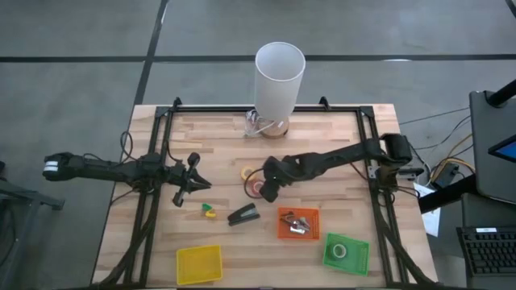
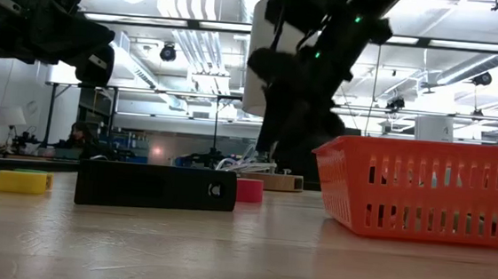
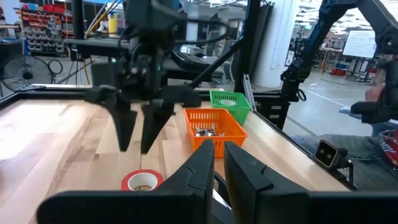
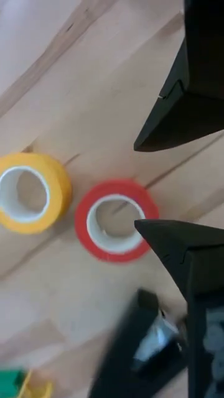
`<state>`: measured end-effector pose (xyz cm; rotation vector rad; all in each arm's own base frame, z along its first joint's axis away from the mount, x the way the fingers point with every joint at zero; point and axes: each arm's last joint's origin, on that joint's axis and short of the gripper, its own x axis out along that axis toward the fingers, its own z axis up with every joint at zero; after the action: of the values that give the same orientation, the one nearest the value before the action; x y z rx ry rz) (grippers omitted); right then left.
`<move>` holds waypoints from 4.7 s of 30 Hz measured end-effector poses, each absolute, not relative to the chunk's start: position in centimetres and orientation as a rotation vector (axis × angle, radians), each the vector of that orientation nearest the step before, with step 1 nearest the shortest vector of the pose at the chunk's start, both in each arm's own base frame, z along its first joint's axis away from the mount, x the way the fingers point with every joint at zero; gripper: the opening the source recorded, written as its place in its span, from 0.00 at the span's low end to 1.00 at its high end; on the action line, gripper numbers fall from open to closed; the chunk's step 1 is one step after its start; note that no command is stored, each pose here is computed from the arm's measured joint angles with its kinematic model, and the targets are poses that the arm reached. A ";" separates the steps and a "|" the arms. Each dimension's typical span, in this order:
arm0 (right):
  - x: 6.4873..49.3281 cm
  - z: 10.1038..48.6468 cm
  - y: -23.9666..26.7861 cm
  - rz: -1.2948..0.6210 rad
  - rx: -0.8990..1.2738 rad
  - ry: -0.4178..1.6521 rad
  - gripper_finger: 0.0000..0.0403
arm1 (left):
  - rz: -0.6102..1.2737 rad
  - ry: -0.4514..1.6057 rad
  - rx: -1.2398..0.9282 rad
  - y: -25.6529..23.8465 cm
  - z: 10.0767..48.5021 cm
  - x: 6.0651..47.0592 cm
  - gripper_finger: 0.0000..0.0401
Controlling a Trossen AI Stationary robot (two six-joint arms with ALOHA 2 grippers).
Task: Pick and place Stapler, Stapler remover, tape
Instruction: Put the red tape into the green basket
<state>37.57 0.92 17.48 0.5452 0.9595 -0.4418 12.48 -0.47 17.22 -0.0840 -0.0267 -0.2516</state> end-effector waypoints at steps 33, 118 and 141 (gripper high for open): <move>40.5 14.5 0.5 -0.381 0.445 1.054 0.11 | -0.251 -0.026 -0.084 -0.5 17.2 12.5 0.10; 11.0 19.7 27.9 -0.854 0.444 1.227 0.08 | -0.251 -0.026 -0.084 -0.5 17.2 12.5 0.10; 11.5 17.6 27.9 -0.776 0.496 1.202 0.28 | -0.251 -0.026 -0.084 -0.5 17.2 12.5 0.10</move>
<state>11.52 27.88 17.64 0.4960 1.2016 -0.7765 12.48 -0.47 17.21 -0.0841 -0.0260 -0.2510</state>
